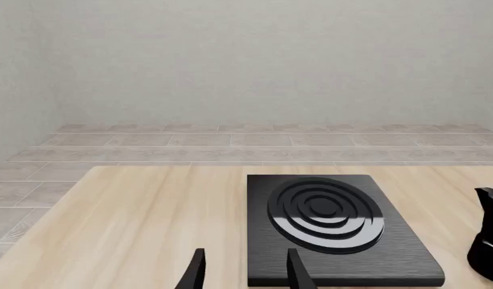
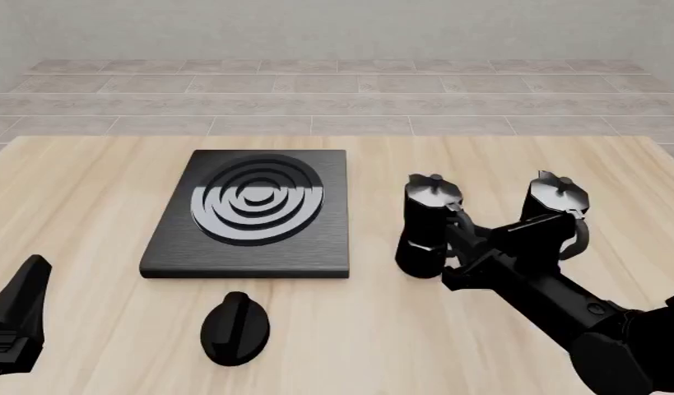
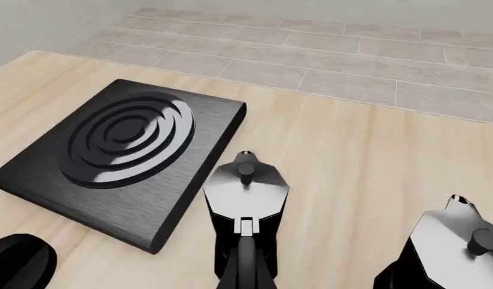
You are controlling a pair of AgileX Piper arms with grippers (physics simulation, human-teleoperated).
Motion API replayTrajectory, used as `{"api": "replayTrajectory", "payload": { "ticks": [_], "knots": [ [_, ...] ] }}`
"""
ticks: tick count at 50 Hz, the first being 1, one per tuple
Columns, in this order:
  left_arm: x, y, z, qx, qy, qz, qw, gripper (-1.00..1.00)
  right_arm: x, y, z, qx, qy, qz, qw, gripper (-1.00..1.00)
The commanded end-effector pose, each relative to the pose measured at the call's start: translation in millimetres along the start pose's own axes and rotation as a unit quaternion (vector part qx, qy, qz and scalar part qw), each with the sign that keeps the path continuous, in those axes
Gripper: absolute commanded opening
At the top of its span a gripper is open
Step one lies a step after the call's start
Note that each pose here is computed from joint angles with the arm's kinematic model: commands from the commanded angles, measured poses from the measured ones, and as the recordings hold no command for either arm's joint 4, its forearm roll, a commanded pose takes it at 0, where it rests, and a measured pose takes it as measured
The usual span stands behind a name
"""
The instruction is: Put both moka pots on the stove.
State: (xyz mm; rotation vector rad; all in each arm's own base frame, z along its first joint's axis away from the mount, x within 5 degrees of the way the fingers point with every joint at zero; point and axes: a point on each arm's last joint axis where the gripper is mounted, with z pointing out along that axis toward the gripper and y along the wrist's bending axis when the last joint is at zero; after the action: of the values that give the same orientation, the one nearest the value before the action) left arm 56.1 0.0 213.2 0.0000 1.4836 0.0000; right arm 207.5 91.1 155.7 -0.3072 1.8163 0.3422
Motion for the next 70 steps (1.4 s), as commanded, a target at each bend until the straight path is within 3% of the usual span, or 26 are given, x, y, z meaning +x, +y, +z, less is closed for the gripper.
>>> {"api": "replayTrajectory", "payload": {
  "ticks": [1,14,22,27,28,35,49,55,70],
  "knots": [
    [0.0,0.0,0.0,0.0,0.0,0.0,1.0,1.0,-25.1,3.8,-10.4,-0.009,-0.061,-0.019,0.9979,-1.0],
    [0.0,0.0,0.0,0.0,0.0,0.0,1.0,1.0,-41.9,11.2,-15.3,-0.023,-0.102,-0.036,0.9939,-1.0],
    [0.0,0.0,0.0,0.0,0.0,0.0,1.0,1.0,-61.2,23.4,-12.1,-0.045,-0.143,-0.054,0.9872,-1.0],
    [0.0,0.0,0.0,0.0,0.0,0.0,1.0,1.0,-68.0,32.6,-1.5,-0.062,-0.157,-0.05,0.9845,-1.0],
    [0.0,0.0,0.0,0.0,0.0,0.0,1.0,1.0,-67.4,37.9,3.2,-0.07,-0.167,-0.061,0.9817,-1.0],
    [0.0,0.0,0.0,0.0,0.0,0.0,1.0,1.0,-66.0,41.9,19.3,-0.076,-0.17,-0.05,0.9813,-1.0],
    [0.0,0.0,0.0,0.0,0.0,0.0,1.0,1.0,-70.7,70.4,32.8,-0.121,-0.187,-0.051,0.9736,-1.0],
    [0.0,0.0,0.0,0.0,0.0,0.0,1.0,1.0,-77.6,89.8,34.0,-0.15,-0.198,-0.058,0.967,-1.0],
    [0.0,0.0,0.0,0.0,0.0,0.0,1.0,1.0,-86.1,124.4,60.2,-0.182,-0.204,-0.078,0.9587,-1.0]
  ]
}}
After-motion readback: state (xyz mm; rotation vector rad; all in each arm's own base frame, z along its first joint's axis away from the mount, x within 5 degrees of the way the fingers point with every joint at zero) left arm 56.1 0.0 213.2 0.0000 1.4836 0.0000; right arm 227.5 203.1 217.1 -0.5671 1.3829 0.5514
